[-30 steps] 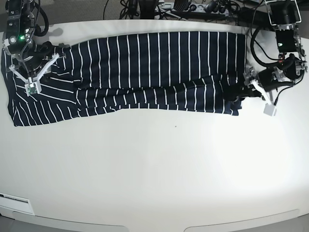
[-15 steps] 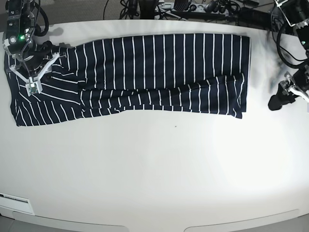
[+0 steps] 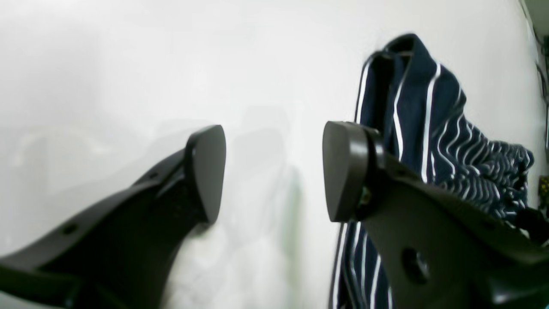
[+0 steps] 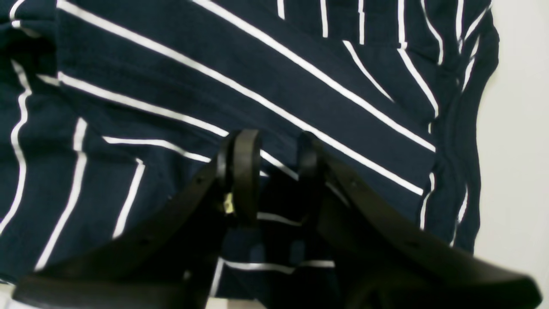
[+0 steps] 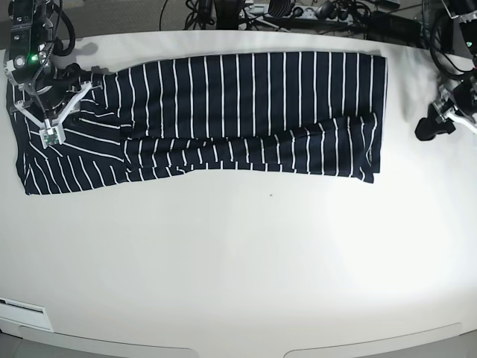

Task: Fold the T-shirt properly
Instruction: 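Reach the left gripper to the strip end and grasp it, then lift the strip end with the left gripper and fold it toward the right gripper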

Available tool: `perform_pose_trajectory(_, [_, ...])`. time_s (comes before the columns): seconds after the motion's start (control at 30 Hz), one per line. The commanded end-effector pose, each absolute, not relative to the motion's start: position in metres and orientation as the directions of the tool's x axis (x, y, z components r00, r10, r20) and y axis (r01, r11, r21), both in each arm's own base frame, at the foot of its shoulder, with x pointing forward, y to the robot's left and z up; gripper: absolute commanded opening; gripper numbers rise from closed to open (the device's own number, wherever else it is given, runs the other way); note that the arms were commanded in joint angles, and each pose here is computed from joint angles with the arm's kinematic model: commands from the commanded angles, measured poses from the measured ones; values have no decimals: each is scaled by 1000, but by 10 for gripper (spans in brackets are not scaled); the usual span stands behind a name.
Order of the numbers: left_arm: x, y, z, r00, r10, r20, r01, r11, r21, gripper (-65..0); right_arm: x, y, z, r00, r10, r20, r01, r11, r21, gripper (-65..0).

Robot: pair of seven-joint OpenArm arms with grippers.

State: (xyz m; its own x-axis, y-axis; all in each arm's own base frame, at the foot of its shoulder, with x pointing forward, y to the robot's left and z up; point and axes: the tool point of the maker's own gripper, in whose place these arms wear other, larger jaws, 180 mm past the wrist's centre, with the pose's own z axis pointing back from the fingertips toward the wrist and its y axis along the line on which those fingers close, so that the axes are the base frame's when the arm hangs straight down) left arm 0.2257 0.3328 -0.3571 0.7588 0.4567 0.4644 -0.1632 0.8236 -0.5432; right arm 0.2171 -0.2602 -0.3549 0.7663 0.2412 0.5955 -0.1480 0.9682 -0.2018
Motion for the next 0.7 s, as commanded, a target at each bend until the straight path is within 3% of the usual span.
perform_pose_trajectory(0.0, [221, 325, -359, 797, 411, 443, -131, 834, -537, -279, 224, -262, -343, 737, 259, 624, -150, 963, -223, -465])
perform_pose_trajectory(0.13, [218, 295, -366, 842, 356, 404, -60, 808, -587, -280, 223, -263, -344, 743, 258, 618, -150, 963, -223, -465])
perform_pose_trajectory(0.67, [204, 237, -393, 911, 279, 304, -9, 750, -661, -279, 222, -263, -345, 750, 258, 609, -150, 963, -223, -465])
